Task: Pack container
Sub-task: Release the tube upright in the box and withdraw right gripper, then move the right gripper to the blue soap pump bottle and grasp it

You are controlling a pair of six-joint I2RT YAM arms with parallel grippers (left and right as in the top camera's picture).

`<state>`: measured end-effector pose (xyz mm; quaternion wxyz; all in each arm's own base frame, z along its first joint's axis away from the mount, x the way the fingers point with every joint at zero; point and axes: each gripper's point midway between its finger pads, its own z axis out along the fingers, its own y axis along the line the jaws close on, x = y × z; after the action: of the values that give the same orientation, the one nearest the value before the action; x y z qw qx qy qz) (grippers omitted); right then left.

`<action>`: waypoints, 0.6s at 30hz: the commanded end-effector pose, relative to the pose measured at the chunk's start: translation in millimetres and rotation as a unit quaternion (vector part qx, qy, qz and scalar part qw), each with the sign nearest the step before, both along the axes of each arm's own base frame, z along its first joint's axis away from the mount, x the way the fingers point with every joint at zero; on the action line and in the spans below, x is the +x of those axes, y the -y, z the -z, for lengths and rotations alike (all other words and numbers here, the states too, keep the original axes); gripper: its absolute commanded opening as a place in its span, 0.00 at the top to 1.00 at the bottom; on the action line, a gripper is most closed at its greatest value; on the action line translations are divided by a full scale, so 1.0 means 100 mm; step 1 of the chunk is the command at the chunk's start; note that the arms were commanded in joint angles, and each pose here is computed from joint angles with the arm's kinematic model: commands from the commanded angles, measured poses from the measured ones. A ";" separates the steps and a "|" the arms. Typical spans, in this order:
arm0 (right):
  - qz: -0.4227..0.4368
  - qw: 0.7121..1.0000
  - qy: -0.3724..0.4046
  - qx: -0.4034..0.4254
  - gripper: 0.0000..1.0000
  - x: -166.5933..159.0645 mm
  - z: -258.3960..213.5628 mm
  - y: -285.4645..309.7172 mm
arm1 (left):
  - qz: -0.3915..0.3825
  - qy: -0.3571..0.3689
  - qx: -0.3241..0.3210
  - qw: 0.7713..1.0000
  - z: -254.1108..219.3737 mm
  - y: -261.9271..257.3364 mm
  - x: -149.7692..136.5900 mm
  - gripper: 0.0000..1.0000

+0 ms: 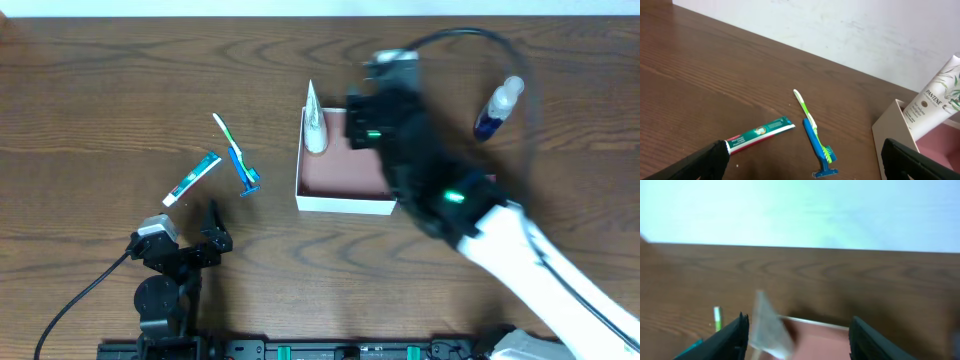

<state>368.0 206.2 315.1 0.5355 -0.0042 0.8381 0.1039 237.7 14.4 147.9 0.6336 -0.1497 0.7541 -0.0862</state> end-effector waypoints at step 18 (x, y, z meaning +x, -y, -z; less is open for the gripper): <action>0.220 0.965 -0.144 0.017 0.22 0.25 0.54 2.37 | 0.004 -0.015 0.002 1.000 0.14 0.01 0.00 0.02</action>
<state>387.5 -26.5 269.1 0.4312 0.2124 0.8767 -0.0168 237.7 14.4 147.9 0.6336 -0.1497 0.7541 -0.0862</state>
